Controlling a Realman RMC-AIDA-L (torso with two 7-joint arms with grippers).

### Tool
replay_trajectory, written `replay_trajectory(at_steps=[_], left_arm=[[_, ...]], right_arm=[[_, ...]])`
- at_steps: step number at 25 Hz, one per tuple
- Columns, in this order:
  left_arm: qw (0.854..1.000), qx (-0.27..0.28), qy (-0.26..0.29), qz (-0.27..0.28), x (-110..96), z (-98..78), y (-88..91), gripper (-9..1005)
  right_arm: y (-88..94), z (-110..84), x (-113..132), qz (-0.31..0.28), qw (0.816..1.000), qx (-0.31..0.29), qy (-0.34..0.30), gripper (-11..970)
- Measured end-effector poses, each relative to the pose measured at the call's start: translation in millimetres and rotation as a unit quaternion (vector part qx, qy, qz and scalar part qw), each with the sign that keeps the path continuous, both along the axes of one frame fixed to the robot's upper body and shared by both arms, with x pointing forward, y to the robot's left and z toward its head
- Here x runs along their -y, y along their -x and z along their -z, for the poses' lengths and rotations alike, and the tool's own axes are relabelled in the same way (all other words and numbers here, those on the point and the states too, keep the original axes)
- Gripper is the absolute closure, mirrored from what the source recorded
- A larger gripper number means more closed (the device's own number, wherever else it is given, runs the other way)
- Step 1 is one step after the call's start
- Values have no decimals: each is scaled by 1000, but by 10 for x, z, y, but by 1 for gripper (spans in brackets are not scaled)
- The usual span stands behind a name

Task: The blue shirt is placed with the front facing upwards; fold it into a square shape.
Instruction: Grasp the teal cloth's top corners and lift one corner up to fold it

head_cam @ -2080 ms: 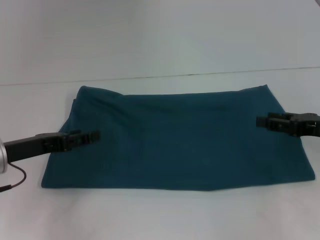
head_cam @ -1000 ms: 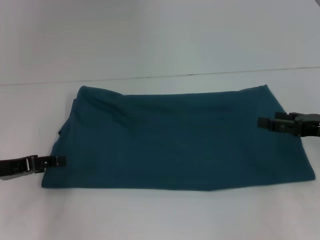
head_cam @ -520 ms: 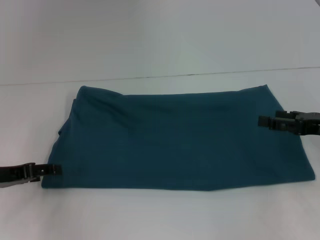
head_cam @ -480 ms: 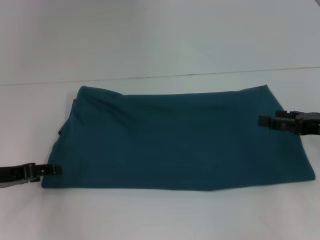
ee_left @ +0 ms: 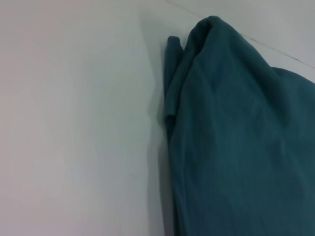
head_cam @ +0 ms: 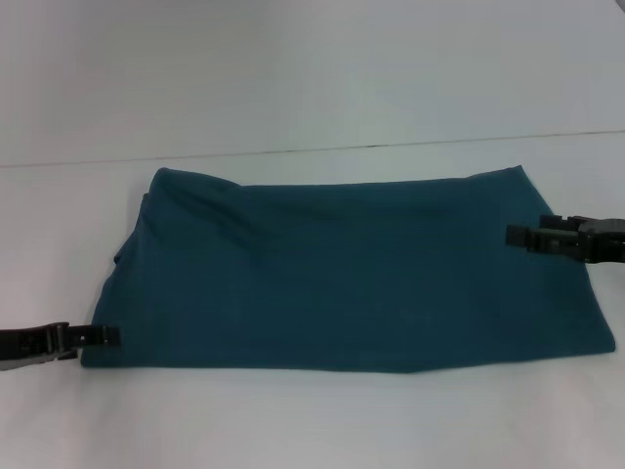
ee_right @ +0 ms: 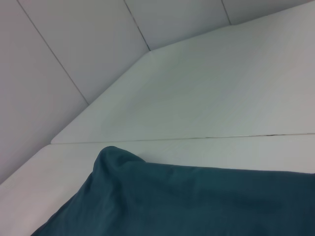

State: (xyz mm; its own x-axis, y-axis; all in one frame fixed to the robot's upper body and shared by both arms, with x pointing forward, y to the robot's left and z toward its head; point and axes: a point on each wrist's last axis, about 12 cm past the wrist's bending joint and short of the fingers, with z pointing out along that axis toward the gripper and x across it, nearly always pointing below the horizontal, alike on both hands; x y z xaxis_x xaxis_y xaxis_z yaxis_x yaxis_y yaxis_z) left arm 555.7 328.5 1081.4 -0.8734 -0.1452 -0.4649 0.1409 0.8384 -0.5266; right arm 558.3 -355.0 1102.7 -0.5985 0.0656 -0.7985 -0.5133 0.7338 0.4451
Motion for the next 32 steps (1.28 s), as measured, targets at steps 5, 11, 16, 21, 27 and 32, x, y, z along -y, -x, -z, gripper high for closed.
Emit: replay_trajectory(at_steps=[5, 11, 16, 21, 27, 32], left_arm=[[1000, -5, -5, 5, 11, 7, -2, 224], [1000, -10, -4, 10, 41, 25, -8, 226], [1000, -11, 0, 17, 80, 18, -29, 227], [999, -9, 3, 32, 142, -24, -71, 229], [999, -4, 11, 47, 226, -84, -138, 228], [999, -4, 12, 50, 245, -92, -159, 227]], right_arm=[[3, 2, 0, 0, 1000, 0, 0, 29], [5, 4, 2, 0, 1000, -1, 0, 29], [5, 4, 2, 0, 1000, -1, 0, 29], [4, 3, 3, 0, 1000, 0, 0, 29], [3, -1, 8, 1, 1000, 0, 1, 29], [2, -2, 10, 1, 1000, 0, 2, 29]])
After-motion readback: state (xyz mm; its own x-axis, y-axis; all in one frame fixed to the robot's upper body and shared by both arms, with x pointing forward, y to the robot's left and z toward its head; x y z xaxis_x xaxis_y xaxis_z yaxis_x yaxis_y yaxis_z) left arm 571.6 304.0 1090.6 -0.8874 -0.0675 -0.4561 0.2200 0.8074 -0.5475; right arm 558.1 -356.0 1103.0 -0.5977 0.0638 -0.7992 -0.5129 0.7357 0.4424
